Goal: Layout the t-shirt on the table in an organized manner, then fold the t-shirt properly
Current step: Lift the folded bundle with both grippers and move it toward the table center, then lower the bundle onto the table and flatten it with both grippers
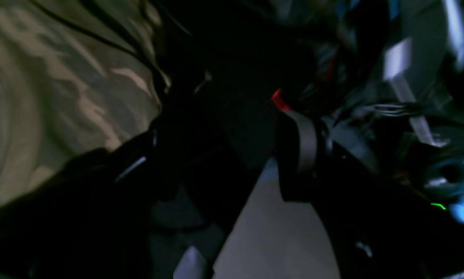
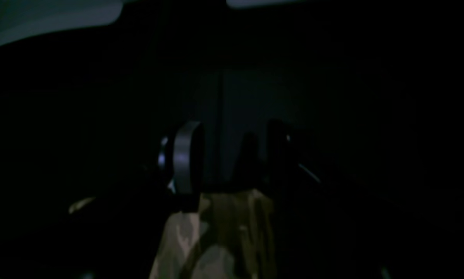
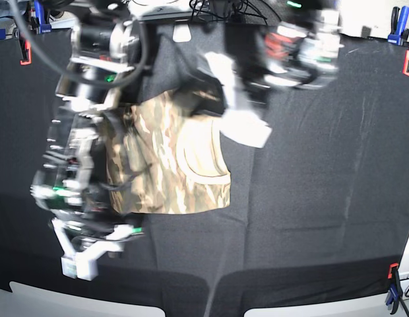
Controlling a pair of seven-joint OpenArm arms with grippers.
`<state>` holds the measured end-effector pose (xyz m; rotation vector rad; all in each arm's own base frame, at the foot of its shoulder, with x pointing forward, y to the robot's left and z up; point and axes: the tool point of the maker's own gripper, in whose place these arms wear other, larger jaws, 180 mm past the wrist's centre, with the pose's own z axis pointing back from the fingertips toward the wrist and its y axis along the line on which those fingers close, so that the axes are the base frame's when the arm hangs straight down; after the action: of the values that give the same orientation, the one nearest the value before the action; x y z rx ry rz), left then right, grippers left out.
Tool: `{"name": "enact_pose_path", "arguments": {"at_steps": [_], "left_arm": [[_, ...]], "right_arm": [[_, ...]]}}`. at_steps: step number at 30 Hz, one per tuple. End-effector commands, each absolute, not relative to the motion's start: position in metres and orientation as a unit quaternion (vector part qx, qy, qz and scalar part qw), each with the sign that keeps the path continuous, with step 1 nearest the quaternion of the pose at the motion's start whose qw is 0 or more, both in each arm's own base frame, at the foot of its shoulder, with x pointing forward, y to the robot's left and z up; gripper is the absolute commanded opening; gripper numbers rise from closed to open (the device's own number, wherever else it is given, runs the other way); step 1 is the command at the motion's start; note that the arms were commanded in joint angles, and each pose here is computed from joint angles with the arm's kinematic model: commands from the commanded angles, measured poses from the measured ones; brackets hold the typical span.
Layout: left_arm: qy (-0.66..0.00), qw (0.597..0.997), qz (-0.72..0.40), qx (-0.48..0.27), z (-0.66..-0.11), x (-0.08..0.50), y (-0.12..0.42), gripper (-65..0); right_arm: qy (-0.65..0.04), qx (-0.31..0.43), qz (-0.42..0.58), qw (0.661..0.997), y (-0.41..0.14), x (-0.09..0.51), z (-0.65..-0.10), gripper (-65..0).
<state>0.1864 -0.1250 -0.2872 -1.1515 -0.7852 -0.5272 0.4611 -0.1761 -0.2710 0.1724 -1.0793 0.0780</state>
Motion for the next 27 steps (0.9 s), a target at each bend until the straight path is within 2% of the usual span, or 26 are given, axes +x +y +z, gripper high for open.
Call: {"name": "enact_pose_path", "arguments": {"at_steps": [1,4,6,10,14,18,20,23,27], "left_arm": [[-0.386,0.711,-0.226,-0.542,-0.267,0.192,-0.13,-30.2],[-0.411,0.709,-0.203,-0.536,-0.264,0.202,-0.131,-30.2],[-0.416,0.724,-0.213,-0.507,-0.279,0.208,-0.129,-30.2],[-0.389,0.768,-0.175,-0.477,-0.324,0.225,-0.125,-30.2],[-0.361,0.782,-0.15,-0.486,-0.349,0.235,-0.127,-30.2],[-0.342,0.803,-0.168,-0.457,-0.376,0.243,-0.124,-30.2],[-0.341,0.815,-0.187,-0.43,-0.389,0.249,-0.12,-30.2],[-0.337,0.83,-0.222,-0.385,-0.408,0.259,-0.11,-30.2],[-0.331,0.851,-0.224,-0.341,-0.426,0.279,-0.087,-30.2]], "right_arm": [[-0.533,0.092,0.048,0.84,-0.174,0.473,-0.254,-38.9],[-0.502,0.131,0.082,0.851,-0.158,0.479,-0.278,-38.9],[-0.484,0.146,0.078,0.859,-0.154,0.486,-0.294,-38.9],[-0.457,0.16,0.065,0.872,-0.155,0.498,-0.318,-38.9],[-0.43,0.162,0.056,0.886,-0.164,0.499,-0.336,-38.9],[-0.39,0.153,0.055,0.906,-0.176,0.483,-0.356,-38.9],[-0.359,0.162,0.085,0.915,-0.17,0.468,-0.369,-38.9],[-0.329,0.19,0.125,0.917,-0.155,0.447,-0.386,-38.9],[-0.304,0.191,0.144,0.922,-0.15,0.426,-0.404,-38.9]]}}
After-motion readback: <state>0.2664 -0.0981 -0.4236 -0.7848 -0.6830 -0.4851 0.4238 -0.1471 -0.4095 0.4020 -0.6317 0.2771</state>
